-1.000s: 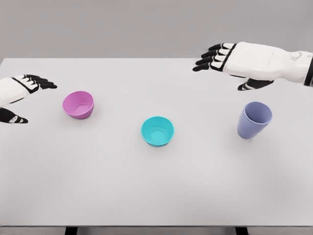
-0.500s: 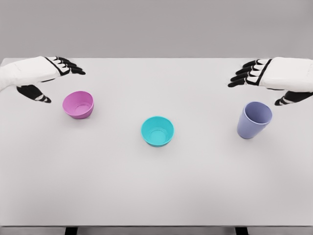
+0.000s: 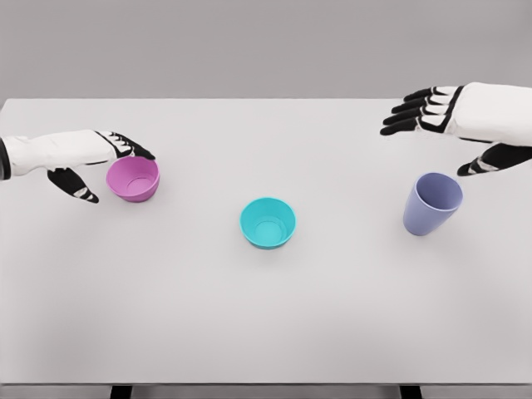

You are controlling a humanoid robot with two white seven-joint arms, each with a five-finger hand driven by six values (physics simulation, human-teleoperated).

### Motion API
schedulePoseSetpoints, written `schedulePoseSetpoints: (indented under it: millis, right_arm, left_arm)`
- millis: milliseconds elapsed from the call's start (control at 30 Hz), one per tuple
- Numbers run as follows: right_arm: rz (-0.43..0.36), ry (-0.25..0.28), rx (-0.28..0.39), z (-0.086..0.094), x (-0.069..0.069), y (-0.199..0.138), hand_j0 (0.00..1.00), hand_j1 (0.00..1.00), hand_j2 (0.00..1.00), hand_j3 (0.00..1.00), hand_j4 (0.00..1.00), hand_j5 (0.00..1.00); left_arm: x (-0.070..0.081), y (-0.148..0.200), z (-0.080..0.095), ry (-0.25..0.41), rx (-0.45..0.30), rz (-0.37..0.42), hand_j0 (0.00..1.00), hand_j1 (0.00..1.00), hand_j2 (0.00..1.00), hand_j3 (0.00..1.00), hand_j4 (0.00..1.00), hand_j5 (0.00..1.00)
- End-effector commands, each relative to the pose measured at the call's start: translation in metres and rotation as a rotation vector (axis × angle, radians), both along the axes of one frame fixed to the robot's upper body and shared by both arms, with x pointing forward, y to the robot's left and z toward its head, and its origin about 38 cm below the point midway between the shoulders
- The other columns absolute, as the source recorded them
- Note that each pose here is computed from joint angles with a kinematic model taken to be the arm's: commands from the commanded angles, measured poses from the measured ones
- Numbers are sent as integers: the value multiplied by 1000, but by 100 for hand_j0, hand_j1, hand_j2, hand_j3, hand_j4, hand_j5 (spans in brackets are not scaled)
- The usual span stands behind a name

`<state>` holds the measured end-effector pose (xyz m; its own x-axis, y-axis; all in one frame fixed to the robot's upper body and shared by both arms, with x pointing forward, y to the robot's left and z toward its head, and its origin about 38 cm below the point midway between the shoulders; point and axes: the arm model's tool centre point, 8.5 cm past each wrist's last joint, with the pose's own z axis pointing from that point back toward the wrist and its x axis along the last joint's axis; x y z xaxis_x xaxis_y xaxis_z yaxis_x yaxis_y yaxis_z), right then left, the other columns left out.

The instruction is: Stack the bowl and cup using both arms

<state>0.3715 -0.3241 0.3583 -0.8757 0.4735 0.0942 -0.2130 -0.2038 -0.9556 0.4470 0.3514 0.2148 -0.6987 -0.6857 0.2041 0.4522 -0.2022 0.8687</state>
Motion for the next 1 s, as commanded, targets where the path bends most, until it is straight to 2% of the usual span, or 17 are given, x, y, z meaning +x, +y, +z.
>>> schedulePoseSetpoints:
  millis: [0,33,67,167,200,267,333,367,400,433,467,500,633,733,800,867,967]
  right_arm:
    - [14,5,90,17,-4,0,100,100,100,100,100,100]
    - [17,-12,111,24,-4,0,100,100,100,100,100,100]
    - [13,-9,124,23,-5,-2,100,100,100,100,100,100]
    - [14,30,159,6,-5,-1,100,100,100,100,100,100]
    - [28,26,182,6,-4,5,100,100,100,100,100,100]
    - [63,48,272,-8,0,19,100,100,100,100,100,100]
    - [90,65,425,-27,1,35,100,100,100,100,100,100]
    - [69,82,478,-40,-2,31,100,100,100,100,100,100]
    - [33,110,491,-54,-7,21,100,100,100,100,100,100]
    - [11,140,495,-66,-11,17,100,100,100,100,100,100]
    - [-10,200,492,-89,-18,15,100,100,100,100,100,100]
    - [-19,216,487,-95,-21,13,100,100,100,100,100,100]
    - [-24,217,479,-94,-22,9,100,100,100,100,100,100]
    - [-39,223,445,-94,-24,2,100,100,100,100,100,100]
    - [-38,226,445,-94,-24,3,100,100,100,100,100,100]
    - [-36,232,443,-96,-24,4,100,100,100,100,100,100]
    - [-35,235,443,-97,-24,4,100,100,100,100,100,100]
  left_arm:
    - [1,-2,0,2,-11,1,98,98,98,98,98,98]
    - [3,-6,2,-4,-20,-6,98,98,98,98,98,98]
    - [4,-8,3,-7,-22,-8,98,98,98,98,98,98]
    - [4,-8,2,-8,-17,-9,97,97,97,97,97,97]
    - [5,-11,1,-5,-19,-6,97,97,97,97,97,97]
    - [10,-11,-1,12,-17,63,96,96,96,96,96,96]
    - [13,-8,-2,28,-16,127,96,96,96,96,96,96]
    - [15,-7,1,34,-20,166,96,96,96,96,96,96]
    - [18,-4,0,50,-19,231,97,97,97,97,97,97]
    - [20,-2,-1,59,-14,268,97,97,97,97,97,97]
    - [19,-2,-2,65,-12,281,97,97,97,97,97,97]
    - [17,-9,1,55,-12,261,97,97,97,97,97,97]
    - [15,-15,5,44,-9,242,97,97,97,97,97,97]
    - [15,-18,-6,86,10,302,97,97,97,97,97,97]
    - [14,-18,-9,96,15,318,97,97,97,97,97,97]
    - [15,-15,-13,117,22,367,97,97,97,97,97,97]
    - [15,-16,-13,118,24,375,97,97,97,97,97,97]
